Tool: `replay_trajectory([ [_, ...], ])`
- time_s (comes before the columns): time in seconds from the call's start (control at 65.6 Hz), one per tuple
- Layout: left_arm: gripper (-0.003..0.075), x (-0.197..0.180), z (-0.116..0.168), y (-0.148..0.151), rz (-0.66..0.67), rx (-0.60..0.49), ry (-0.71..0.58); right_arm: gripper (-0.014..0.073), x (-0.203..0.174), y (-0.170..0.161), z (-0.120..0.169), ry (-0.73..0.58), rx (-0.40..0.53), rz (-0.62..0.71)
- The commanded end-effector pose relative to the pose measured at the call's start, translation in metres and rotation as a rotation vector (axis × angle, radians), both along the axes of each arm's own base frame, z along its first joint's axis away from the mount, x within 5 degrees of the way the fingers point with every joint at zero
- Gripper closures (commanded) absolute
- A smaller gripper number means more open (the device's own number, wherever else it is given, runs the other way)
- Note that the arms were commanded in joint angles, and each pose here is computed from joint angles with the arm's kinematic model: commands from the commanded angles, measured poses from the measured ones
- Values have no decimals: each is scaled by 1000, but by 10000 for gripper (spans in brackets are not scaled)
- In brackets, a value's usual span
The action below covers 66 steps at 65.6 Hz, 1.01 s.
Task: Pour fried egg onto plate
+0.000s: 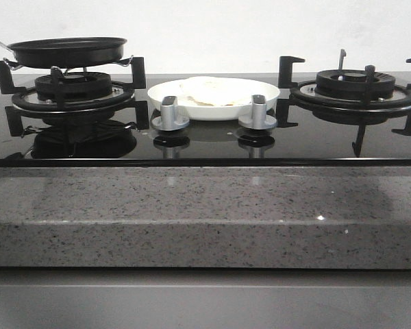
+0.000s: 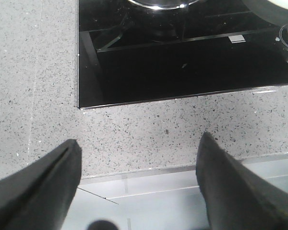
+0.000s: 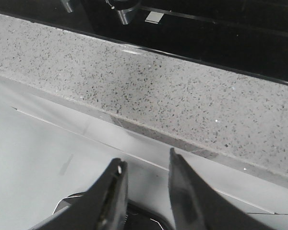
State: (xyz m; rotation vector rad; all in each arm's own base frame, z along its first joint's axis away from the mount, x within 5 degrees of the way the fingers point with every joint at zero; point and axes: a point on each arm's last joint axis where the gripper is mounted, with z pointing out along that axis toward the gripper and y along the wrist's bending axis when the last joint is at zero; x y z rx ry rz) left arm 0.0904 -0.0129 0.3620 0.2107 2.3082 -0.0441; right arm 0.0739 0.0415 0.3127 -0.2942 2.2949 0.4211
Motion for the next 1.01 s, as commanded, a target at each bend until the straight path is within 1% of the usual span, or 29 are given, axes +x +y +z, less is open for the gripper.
replay_trajectory([
  [0.0, 229, 3, 12, -1, -1, -19, -89, 342, 3, 1, 10, -73, 18, 2],
  [0.107, 233, 3, 12, -1, -3, -24, -88, 345, 3, 1, 10, -73, 18, 2],
  [0.137, 252, 3, 12, -1, -3, -26, -87, 356, 3, 1, 10, -73, 18, 2],
  [0.183, 292, 2, 12, -2, -6, -35, -86, 400, 3, 1, 10, -72, 17, 2],
  [0.259, 393, 2, 12, -3, -10, -48, -84, 481, 3, 1, 10, -70, 16, 2],
  [0.29, 453, 2, 12, -4, -13, -55, -83, 524, 3, 1, 10, -70, 16, 2],
  [0.396, 597, 2, 12, -4, -14, -57, -82, 643, 3, 1, 10, -70, 16, 2],
  [0.457, 666, 2, 12, -4, -14, -57, -82, 707, 3, 1, 10, -70, 16, 2],
  [0.518, 735, 2, 12, -4, -14, -57, -82, 704, 3, 1, 10, -72, 17, 2],
  [0.991, 740, 2, 12, -4, -14, -57, -82, 708, 3, 1, 10, -70, 16, 2],
])
